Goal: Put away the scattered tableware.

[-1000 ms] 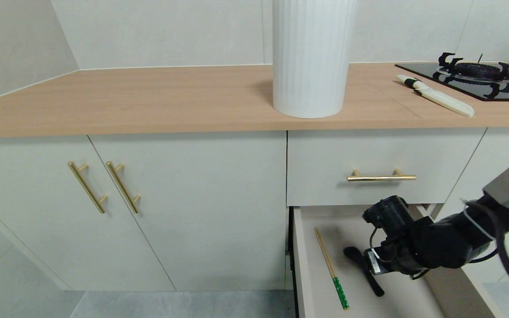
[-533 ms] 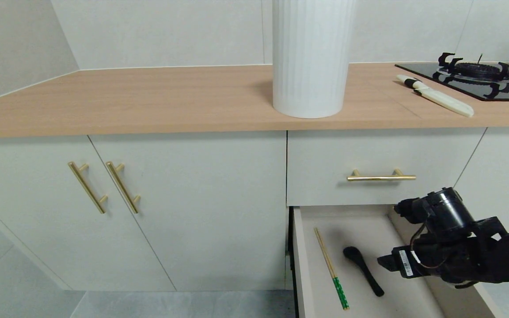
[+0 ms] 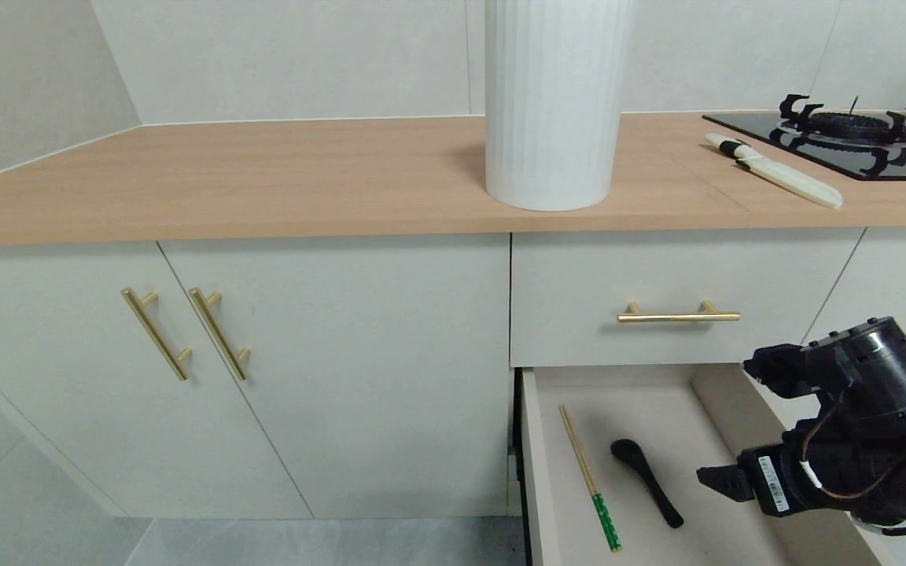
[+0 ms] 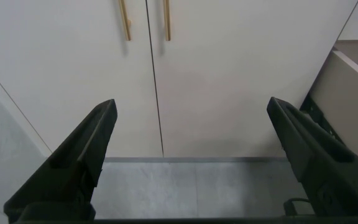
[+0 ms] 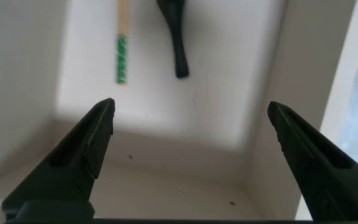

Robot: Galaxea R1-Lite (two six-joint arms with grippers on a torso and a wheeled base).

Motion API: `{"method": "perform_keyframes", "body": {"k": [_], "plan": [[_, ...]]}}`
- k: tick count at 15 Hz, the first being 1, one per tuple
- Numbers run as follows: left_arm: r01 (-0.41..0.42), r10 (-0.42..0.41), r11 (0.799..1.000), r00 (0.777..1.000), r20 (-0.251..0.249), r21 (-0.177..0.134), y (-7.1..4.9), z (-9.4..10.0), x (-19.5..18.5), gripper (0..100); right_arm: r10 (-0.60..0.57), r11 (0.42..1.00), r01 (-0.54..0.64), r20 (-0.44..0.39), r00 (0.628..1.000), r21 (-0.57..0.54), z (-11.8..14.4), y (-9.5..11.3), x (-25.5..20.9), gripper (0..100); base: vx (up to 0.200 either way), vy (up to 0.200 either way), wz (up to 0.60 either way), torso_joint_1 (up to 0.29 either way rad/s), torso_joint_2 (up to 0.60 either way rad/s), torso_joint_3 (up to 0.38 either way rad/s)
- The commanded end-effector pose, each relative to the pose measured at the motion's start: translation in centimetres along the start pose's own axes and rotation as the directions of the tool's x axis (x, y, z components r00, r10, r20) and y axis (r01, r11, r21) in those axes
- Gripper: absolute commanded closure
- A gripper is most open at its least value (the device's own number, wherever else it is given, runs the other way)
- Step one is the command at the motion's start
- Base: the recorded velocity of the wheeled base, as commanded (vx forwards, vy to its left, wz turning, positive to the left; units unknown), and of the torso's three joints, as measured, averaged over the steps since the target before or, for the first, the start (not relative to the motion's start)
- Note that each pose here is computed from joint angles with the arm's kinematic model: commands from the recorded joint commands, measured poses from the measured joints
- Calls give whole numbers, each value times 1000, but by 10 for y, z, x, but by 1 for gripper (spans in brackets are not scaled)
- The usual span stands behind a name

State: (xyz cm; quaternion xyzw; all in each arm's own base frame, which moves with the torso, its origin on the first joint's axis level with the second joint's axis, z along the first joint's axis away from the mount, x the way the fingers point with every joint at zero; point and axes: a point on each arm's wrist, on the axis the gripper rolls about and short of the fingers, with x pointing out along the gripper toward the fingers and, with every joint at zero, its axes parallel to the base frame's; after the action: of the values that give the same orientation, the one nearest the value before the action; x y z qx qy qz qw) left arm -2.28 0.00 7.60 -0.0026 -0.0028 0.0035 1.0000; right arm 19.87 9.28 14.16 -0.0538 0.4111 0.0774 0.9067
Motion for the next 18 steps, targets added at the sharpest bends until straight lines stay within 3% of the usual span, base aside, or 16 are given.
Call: {"method": "perform_keyframes", "body": {"k": [1, 6, 15, 18], "plan": [[-1, 1, 1000, 1000, 1, 1, 0, 0, 0, 0, 14, 1000, -14, 50, 999, 4, 3, -1, -13, 0, 0, 0, 0, 0, 0, 0], [-1, 1, 1000, 1000, 1, -1, 0, 0, 0, 0, 17, 1000, -17, 50, 999, 0, 2, 0, -14, 0, 0, 0, 0, 0, 0, 0], [-1, 1, 1000, 1000, 1, -1, 0, 0, 0, 0, 18, 1000, -18, 39, 999, -6, 1, 1, -12, 0, -200, 0, 0, 0, 1, 3], [-1, 1, 1000, 1000, 1, -1, 0, 0, 0, 0, 18, 1000, -17, 35, 999, -7, 0, 1, -11, 0, 0, 0, 0, 0, 0, 0]]}}
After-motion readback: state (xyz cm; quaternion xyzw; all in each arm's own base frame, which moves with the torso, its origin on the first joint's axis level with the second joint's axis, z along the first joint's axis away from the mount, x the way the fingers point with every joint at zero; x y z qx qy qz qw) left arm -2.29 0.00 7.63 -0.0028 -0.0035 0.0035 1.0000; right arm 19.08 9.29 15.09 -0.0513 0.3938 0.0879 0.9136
